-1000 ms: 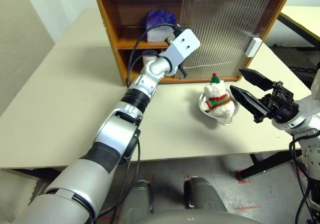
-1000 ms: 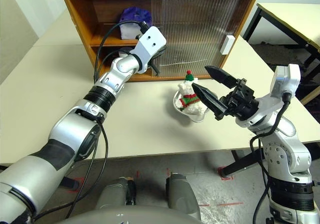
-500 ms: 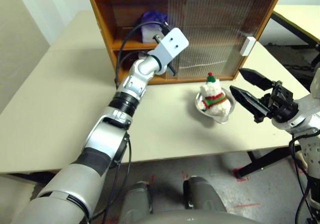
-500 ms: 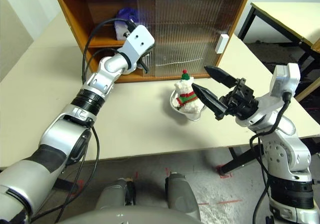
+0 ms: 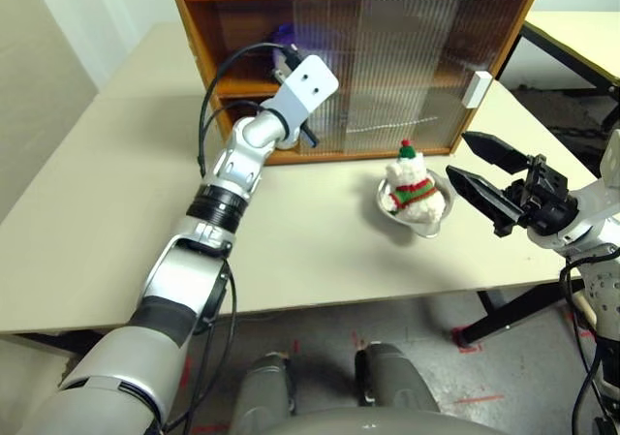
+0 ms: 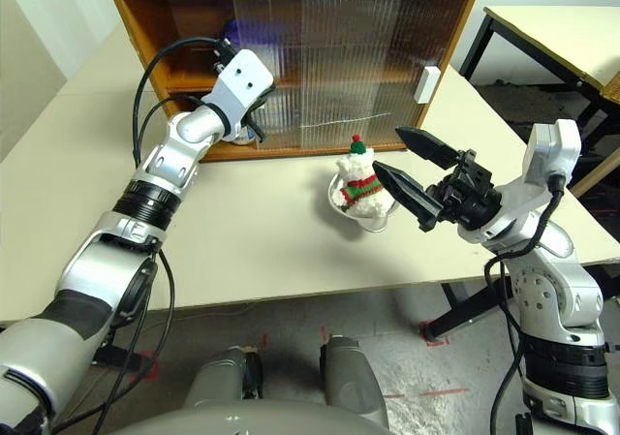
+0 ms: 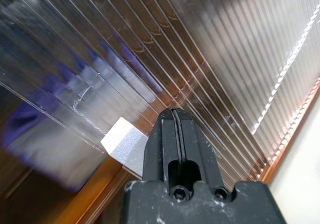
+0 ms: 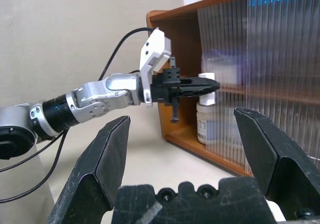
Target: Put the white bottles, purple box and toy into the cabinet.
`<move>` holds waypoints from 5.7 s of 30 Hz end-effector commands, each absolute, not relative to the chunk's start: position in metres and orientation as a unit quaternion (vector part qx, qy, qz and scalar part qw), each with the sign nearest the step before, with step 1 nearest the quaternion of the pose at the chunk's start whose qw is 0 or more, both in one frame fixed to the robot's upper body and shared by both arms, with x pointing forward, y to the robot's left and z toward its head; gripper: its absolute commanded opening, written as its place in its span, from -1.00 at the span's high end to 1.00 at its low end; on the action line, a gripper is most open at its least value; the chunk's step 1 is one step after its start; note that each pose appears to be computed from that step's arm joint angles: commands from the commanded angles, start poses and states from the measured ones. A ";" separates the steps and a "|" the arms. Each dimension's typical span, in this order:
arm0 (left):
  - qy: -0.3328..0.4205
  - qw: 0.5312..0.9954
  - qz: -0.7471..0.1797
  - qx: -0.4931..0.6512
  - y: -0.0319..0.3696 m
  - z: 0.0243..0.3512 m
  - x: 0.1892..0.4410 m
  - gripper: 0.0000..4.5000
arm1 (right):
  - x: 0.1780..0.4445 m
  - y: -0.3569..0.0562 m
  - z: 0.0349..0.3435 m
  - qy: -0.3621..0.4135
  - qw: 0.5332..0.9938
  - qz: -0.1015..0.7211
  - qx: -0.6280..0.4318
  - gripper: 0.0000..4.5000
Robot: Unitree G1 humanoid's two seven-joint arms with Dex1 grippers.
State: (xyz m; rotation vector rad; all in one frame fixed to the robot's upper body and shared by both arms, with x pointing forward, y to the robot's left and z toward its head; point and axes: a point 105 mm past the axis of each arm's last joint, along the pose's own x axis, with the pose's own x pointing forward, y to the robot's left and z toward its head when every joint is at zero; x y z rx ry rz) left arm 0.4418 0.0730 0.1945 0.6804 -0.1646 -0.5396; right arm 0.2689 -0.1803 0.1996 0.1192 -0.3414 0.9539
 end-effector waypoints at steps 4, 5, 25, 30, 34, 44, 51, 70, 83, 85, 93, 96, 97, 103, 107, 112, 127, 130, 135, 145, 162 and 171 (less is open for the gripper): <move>-0.045 0.915 -0.218 0.337 0.117 0.190 0.443 0.98 | 0.271 -0.182 0.200 -0.160 0.869 0.464 0.061 -1.00; -0.043 0.915 -0.214 0.338 0.121 0.190 0.443 0.98 | 0.271 -0.182 0.200 -0.159 0.869 0.465 0.061 -1.00; -0.020 0.924 -0.148 0.351 0.180 0.196 0.431 0.98 | 0.279 -0.182 0.202 -0.153 0.863 0.477 0.060 -1.00; -0.018 0.928 -0.131 0.348 0.192 0.197 0.430 0.98 | 0.279 -0.180 0.201 -0.151 0.861 0.482 0.061 -1.00; -0.026 0.926 -0.136 0.351 0.193 0.199 0.428 0.98 | 0.280 -0.180 0.201 -0.150 0.861 0.483 0.061 -1.00; -0.088 0.906 -0.397 0.117 0.137 0.202 0.384 0.52 | 0.280 -0.186 0.200 -0.146 0.867 0.474 0.053 -1.00; -0.134 0.871 -0.472 -0.024 0.160 0.225 0.343 -0.64 | 0.288 -0.205 0.196 -0.126 0.887 0.442 0.041 -1.00; -0.148 0.817 -0.556 -0.051 0.169 0.186 0.283 -1.00 | 0.371 -0.323 0.199 -0.058 0.989 0.135 -0.019 0.97; -0.122 0.854 -0.505 -0.034 0.175 0.167 0.302 -1.00 | 0.393 -0.320 0.190 -0.020 0.992 0.121 -0.032 0.97; -0.119 0.856 -0.501 -0.039 0.173 0.163 0.305 -1.00 | 0.396 -0.320 0.190 -0.019 0.992 0.118 -0.031 0.97; -0.107 0.858 -0.502 -0.028 0.160 0.155 0.313 -1.00 | 0.404 -0.324 0.189 -0.002 0.994 0.094 -0.051 0.97; -0.110 0.855 -0.507 -0.028 0.153 0.156 0.315 -1.00 | 0.405 -0.325 0.190 0.000 0.995 0.088 -0.052 0.97; -0.110 0.853 -0.509 -0.029 0.151 0.155 0.315 -1.00 | 0.406 -0.326 0.190 0.002 0.995 0.086 -0.055 0.97; -0.105 0.845 -0.523 -0.029 0.145 0.152 0.312 -1.00 | 0.407 -0.328 0.189 0.005 0.995 0.080 -0.056 0.97; -0.104 0.843 -0.526 -0.026 0.145 0.152 0.311 -1.00 | 0.409 -0.328 0.187 0.006 0.996 0.077 -0.052 0.97; -0.110 0.841 -0.529 -0.031 0.145 0.154 0.309 -1.00 | 0.415 -0.321 0.184 0.011 0.995 0.084 -0.049 0.97; -0.138 0.839 -0.523 -0.053 0.147 0.167 0.309 -1.00 | 0.421 -0.303 0.184 0.011 0.992 0.118 -0.038 0.97; -0.137 0.839 -0.524 -0.055 0.146 0.167 0.309 -1.00 | 0.423 -0.294 0.186 0.011 0.990 0.135 -0.039 0.97; -0.136 0.839 -0.524 -0.056 0.145 0.166 0.309 -1.00 | 0.424 -0.287 0.187 0.010 0.988 0.147 -0.038 0.97; -0.137 0.842 -0.519 -0.055 0.147 0.167 0.311 -1.00 | 0.429 -0.256 0.186 0.006 0.981 0.192 -0.020 0.97; -0.140 0.840 -0.522 -0.055 0.145 0.169 0.310 -1.00 | 0.427 -0.190 0.178 0.003 0.958 0.288 0.011 0.97; -0.139 0.841 -0.519 -0.057 0.145 0.168 0.309 -1.00 | 0.423 -0.152 0.178 -0.001 0.943 0.333 0.025 0.97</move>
